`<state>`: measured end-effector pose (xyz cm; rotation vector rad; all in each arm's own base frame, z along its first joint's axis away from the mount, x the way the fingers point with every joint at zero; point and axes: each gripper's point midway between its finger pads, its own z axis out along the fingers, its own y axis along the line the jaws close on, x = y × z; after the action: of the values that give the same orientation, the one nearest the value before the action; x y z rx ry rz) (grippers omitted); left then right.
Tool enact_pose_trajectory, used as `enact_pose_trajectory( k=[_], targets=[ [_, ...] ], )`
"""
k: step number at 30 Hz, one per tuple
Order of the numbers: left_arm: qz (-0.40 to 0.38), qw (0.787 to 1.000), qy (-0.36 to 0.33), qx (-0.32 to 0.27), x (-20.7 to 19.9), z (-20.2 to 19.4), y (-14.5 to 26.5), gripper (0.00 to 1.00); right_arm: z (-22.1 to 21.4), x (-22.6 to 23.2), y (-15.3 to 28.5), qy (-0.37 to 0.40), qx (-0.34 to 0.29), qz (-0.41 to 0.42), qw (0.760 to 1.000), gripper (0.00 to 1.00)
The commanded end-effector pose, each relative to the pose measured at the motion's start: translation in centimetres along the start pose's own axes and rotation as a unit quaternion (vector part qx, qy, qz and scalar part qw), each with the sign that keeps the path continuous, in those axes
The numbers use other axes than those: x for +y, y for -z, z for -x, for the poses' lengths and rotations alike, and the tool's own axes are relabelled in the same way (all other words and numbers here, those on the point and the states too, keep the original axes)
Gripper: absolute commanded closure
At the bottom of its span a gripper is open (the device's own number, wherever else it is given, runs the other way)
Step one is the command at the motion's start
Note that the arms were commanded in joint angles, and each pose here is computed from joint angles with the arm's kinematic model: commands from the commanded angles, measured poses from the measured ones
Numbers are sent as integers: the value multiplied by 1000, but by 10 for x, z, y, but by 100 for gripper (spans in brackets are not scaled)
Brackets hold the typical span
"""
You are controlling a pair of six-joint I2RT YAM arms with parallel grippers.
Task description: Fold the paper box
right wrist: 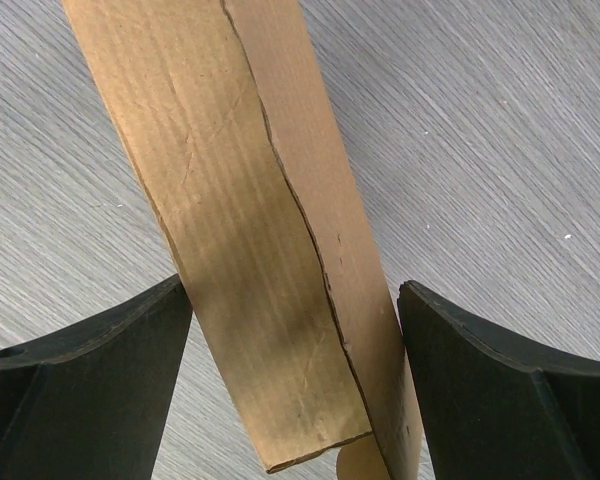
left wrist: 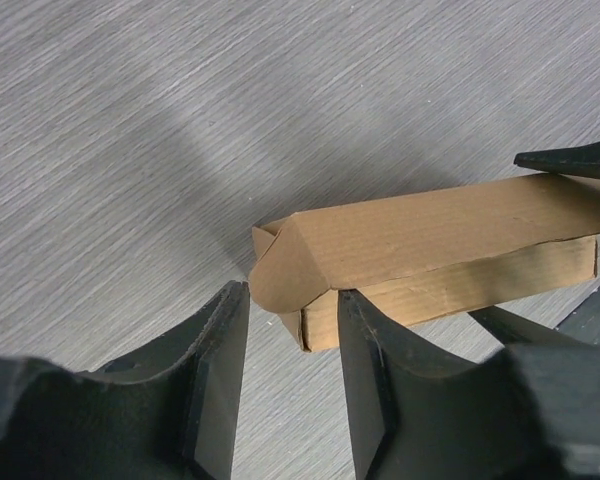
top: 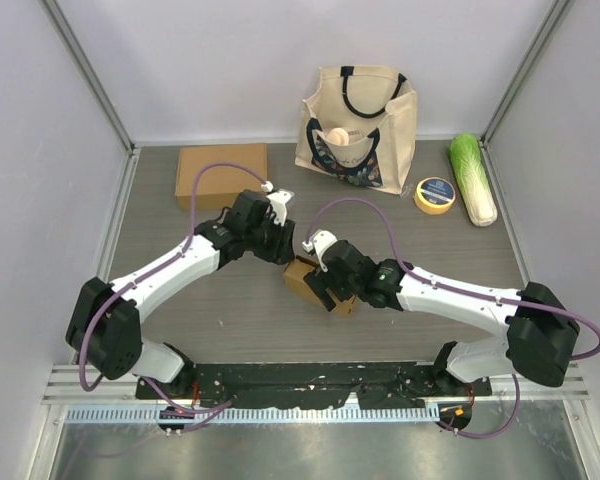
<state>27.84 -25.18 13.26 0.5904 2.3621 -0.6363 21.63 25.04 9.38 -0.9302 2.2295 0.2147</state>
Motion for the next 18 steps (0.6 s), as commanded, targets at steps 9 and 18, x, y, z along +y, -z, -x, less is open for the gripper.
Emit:
enact_pose_trajectory(
  k=[9, 18],
  targets=[
    [0, 1000, -12, 14, 1, 9, -5, 58, 17, -8, 3, -2, -24, -19, 1000, 13],
    [-17, 1000, -16, 14, -7, 16, -6, 95, 19, -12, -1, -1, -22, -35, 999, 13]
  ],
)
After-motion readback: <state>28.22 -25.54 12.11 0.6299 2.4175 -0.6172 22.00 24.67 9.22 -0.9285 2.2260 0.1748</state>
